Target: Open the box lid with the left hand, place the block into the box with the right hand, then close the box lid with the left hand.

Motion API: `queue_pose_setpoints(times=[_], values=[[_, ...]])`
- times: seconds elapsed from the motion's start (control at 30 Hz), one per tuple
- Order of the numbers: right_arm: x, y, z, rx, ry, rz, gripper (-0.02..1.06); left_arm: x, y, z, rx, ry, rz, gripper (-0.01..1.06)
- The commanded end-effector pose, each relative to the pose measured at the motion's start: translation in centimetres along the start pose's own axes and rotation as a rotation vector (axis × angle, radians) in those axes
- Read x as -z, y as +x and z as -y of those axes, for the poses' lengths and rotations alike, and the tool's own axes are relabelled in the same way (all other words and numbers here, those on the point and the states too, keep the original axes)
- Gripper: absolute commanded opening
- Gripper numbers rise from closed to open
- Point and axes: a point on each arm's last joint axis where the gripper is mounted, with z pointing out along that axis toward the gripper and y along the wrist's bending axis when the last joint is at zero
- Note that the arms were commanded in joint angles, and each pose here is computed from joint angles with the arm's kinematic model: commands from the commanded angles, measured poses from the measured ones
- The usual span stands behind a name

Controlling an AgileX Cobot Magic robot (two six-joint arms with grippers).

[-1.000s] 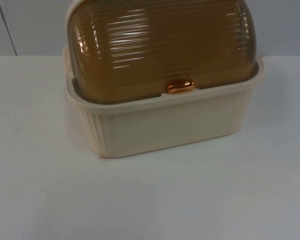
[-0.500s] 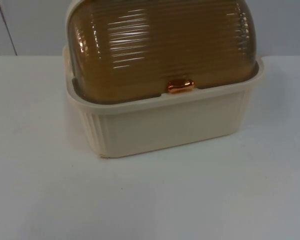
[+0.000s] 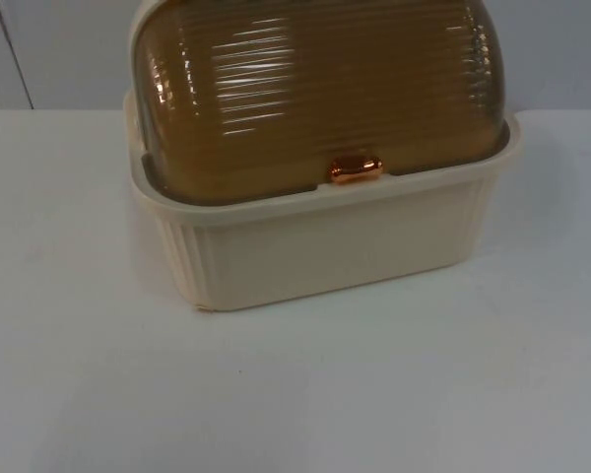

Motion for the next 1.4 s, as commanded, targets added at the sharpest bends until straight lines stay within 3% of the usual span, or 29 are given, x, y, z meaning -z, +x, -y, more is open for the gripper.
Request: queue_pose_setpoints(times=[0.0, 1.37], values=[[-0.08, 0.09, 0.01, -0.003, 0.0, 0.0, 1.05, -0.09, 0.14, -0.07, -0.007, -0.002, -0.006, 1.03], [-0.08, 0.1, -0.13, -0.011, -0.014, -0.001, 1.05, -0.09, 0.14, -0.13, -0.011, -0.01, -0.006, 1.03]])
